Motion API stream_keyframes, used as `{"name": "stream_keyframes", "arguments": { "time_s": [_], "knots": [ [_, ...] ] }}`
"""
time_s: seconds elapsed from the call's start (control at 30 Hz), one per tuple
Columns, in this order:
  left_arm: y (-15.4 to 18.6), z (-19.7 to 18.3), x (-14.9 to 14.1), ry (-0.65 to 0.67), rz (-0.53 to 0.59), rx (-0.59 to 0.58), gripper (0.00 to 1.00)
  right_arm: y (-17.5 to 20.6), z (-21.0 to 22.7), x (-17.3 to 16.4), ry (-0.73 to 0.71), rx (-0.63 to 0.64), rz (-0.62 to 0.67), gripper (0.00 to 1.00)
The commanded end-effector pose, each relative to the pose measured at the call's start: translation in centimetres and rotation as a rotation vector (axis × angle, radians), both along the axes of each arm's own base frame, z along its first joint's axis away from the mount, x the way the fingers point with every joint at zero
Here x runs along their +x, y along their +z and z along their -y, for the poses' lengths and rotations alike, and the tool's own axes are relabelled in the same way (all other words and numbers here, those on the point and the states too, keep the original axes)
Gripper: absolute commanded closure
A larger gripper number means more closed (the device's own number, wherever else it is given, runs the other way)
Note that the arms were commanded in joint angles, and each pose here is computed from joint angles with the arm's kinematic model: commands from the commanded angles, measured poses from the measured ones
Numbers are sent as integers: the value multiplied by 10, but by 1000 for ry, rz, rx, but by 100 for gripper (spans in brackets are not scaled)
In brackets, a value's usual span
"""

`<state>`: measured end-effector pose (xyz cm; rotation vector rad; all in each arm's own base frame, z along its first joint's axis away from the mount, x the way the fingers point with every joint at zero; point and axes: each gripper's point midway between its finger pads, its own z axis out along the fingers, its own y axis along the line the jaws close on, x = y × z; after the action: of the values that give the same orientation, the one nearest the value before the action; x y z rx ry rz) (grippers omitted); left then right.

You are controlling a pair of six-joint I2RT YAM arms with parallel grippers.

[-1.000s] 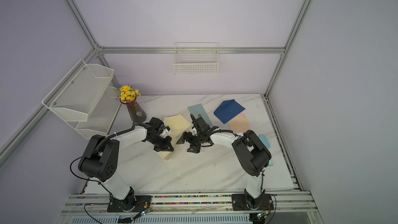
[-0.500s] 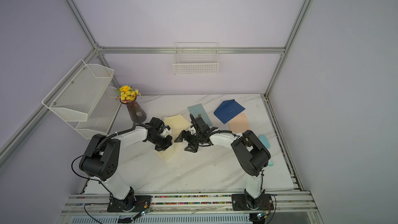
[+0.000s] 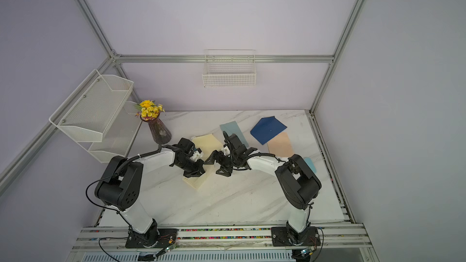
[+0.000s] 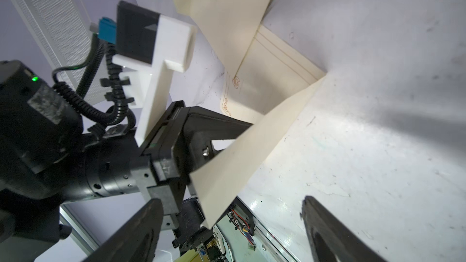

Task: Fold the letter paper in half and place it into the envelope
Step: Fold the letter paper at the center of the board.

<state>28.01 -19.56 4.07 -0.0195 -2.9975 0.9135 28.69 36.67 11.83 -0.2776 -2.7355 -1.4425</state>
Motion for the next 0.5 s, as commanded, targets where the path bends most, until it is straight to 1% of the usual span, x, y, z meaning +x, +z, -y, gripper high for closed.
{"name": "stream_keyframes", "arguments": {
  "time_s": [0.0, 0.1, 0.27, 0.4, 0.47],
  "knots": [
    [19, 8, 4, -4, 52, -37, 100, 10, 5, -3, -18, -9, 18, 12],
    [26, 12, 5, -10, 63, -46, 100, 7, 12, -8, -25, -38, 15, 17],
    [33, 18, 5, -15, 78, -52, 100, -11, 21, -14, -28, -100, -16, 27],
    [32, 20, 3, -20, 78, -50, 100, -21, 28, -16, -37, -151, -26, 48],
    [33, 19, 3, -18, 81, -47, 100, -24, 33, -17, -40, -175, -24, 54]
  ]
}}
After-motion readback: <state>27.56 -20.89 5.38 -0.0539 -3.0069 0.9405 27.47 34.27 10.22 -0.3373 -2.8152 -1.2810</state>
